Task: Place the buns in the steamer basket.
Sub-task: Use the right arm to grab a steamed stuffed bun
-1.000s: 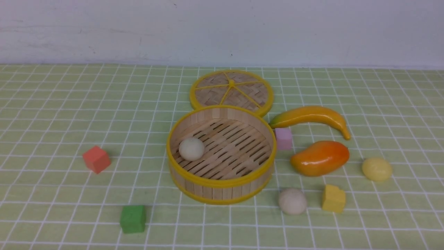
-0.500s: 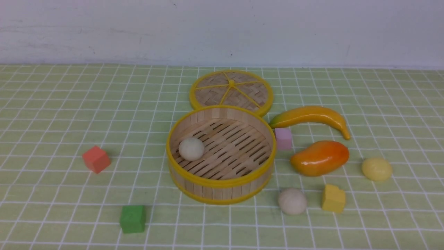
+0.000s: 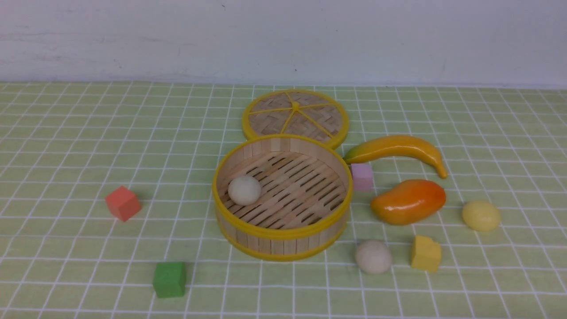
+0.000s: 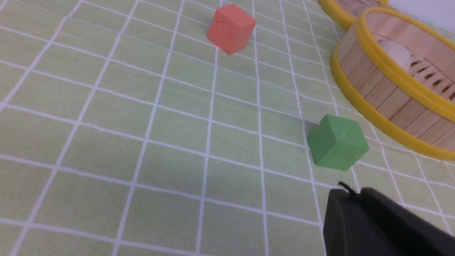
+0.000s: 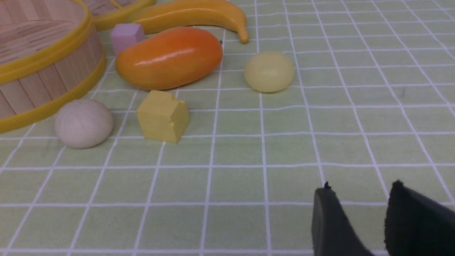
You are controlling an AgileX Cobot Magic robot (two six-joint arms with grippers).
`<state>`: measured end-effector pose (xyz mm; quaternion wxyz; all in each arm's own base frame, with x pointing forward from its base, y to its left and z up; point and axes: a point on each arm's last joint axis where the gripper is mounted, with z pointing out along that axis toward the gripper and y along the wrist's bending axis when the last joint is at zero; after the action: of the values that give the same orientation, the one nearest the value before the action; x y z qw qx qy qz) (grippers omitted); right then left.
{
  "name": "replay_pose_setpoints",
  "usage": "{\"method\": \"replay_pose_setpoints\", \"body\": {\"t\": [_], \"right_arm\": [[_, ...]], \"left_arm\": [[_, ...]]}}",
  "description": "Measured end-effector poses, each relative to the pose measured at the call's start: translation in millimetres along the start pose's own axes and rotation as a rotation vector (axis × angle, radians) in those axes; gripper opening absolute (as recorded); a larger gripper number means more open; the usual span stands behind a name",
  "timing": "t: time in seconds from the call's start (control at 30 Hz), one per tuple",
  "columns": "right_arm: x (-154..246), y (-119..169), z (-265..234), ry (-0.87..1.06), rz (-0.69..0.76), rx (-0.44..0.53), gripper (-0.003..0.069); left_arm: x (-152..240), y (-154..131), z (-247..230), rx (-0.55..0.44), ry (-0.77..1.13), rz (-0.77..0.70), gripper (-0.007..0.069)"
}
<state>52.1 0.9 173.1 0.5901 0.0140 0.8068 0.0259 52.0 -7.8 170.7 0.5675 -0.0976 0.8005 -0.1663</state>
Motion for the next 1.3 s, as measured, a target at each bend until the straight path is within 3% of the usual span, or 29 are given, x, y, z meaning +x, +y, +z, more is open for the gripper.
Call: {"method": "replay_pose_setpoints", "body": {"t": [0.73,1.07,1.3], "right_arm": [[-2,-2,0,-0.024,-0.077,0.028,0.024],[-37,4,-8,-0.438,-0.017,-0.04,0.024],[-61,4,-24,-0.756,0.151,-0.112,0.024]], "left_arm": [[0,0,0,0.0,0.0,0.0,0.0071],[0,0,0,0.0,0.0,0.0,0.0074],[0,0,0,0.0,0.0,0.0,0.0078]]}}
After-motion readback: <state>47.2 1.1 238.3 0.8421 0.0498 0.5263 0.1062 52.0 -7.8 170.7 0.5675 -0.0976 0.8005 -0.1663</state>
